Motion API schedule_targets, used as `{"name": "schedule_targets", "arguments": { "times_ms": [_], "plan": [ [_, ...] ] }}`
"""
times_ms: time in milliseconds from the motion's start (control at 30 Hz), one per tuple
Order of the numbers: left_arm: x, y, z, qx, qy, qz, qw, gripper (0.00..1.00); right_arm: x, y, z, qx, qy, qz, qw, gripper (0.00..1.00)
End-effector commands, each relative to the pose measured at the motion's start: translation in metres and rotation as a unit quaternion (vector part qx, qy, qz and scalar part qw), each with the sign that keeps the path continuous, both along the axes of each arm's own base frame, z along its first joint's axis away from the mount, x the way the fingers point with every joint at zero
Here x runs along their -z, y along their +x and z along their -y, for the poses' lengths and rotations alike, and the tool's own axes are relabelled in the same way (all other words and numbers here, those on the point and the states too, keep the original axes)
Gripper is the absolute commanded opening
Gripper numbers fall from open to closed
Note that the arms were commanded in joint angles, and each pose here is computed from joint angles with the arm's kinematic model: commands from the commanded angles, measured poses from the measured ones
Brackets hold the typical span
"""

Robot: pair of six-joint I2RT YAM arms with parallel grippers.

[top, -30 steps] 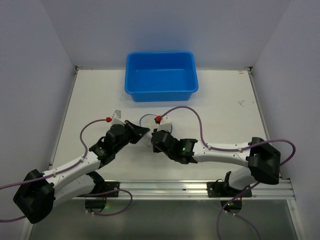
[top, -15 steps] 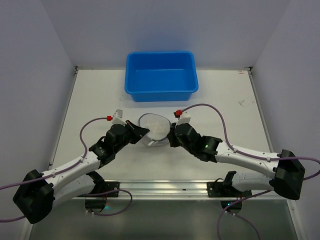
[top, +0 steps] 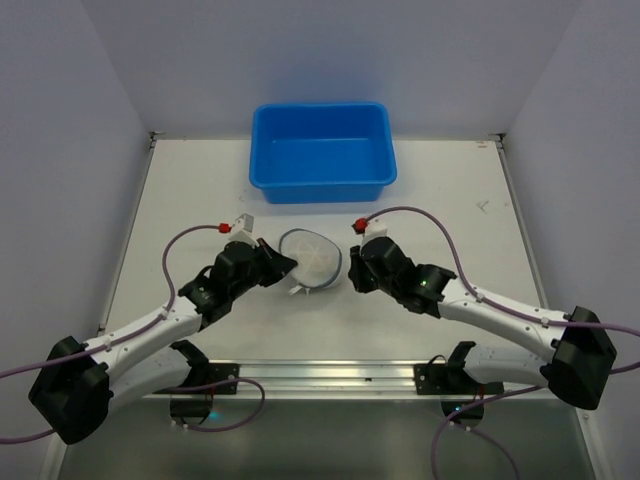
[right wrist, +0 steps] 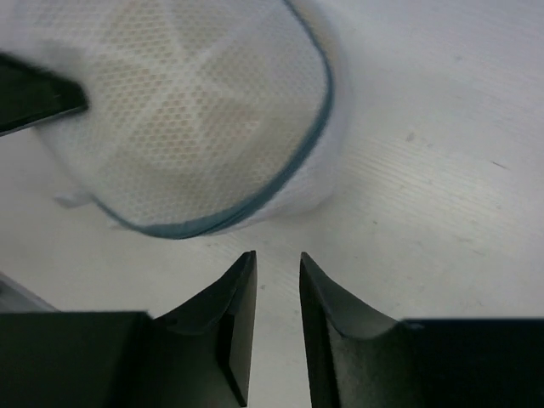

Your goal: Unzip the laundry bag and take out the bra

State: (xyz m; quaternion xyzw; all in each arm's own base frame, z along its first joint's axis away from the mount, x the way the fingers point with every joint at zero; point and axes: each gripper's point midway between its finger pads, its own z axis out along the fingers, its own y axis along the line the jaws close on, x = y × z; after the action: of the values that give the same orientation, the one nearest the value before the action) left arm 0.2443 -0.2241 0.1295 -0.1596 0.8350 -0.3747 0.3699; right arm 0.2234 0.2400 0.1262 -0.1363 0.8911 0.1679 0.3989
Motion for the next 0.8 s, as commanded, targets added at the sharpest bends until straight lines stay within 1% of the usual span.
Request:
{"name": "schedule_targets", "arguments": {
  "times_ms": [0,67,100,200,267,367,433,600,767],
  "plan": [
    [-0.014,0.009,0.008,0.001,-0.019,0.007,1.000,0.00,-0.036,-0.026,-0.052,-0.082,0.102,-0.001,0.991,0.33],
    [-0.018,0.011,0.011,-0.010,-0.042,-0.002,0.999,0.00,-0.039,-0.037,-0.070,-0.093,0.119,-0.002,0.989,0.44],
    [-0.018,0.011,0.012,-0.013,-0.050,-0.007,0.999,0.00,-0.040,-0.039,-0.075,-0.093,0.121,0.002,0.988,0.52],
    [-0.023,0.014,0.013,-0.031,-0.074,-0.016,0.997,0.00,-0.036,-0.044,-0.089,-0.090,0.117,0.004,0.989,0.58],
    [-0.027,0.016,0.012,-0.043,-0.086,-0.020,0.995,0.00,-0.038,-0.049,-0.099,-0.100,0.123,0.003,0.987,0.58],
    [-0.033,0.019,0.012,-0.056,-0.097,-0.022,0.994,0.00,-0.029,-0.049,-0.103,-0.092,0.106,0.001,0.990,0.57],
    [-0.037,0.019,0.012,-0.059,-0.103,-0.021,0.993,0.00,-0.024,-0.044,-0.102,-0.080,0.098,0.005,0.992,0.56],
    [-0.043,0.019,0.011,-0.063,-0.115,-0.023,0.991,0.00,-0.023,-0.036,-0.111,-0.084,0.088,0.021,0.992,0.53],
    [-0.048,0.019,0.012,-0.064,-0.120,-0.021,0.991,0.00,-0.022,-0.023,-0.109,-0.059,0.080,0.046,0.994,0.50]
  ]
}}
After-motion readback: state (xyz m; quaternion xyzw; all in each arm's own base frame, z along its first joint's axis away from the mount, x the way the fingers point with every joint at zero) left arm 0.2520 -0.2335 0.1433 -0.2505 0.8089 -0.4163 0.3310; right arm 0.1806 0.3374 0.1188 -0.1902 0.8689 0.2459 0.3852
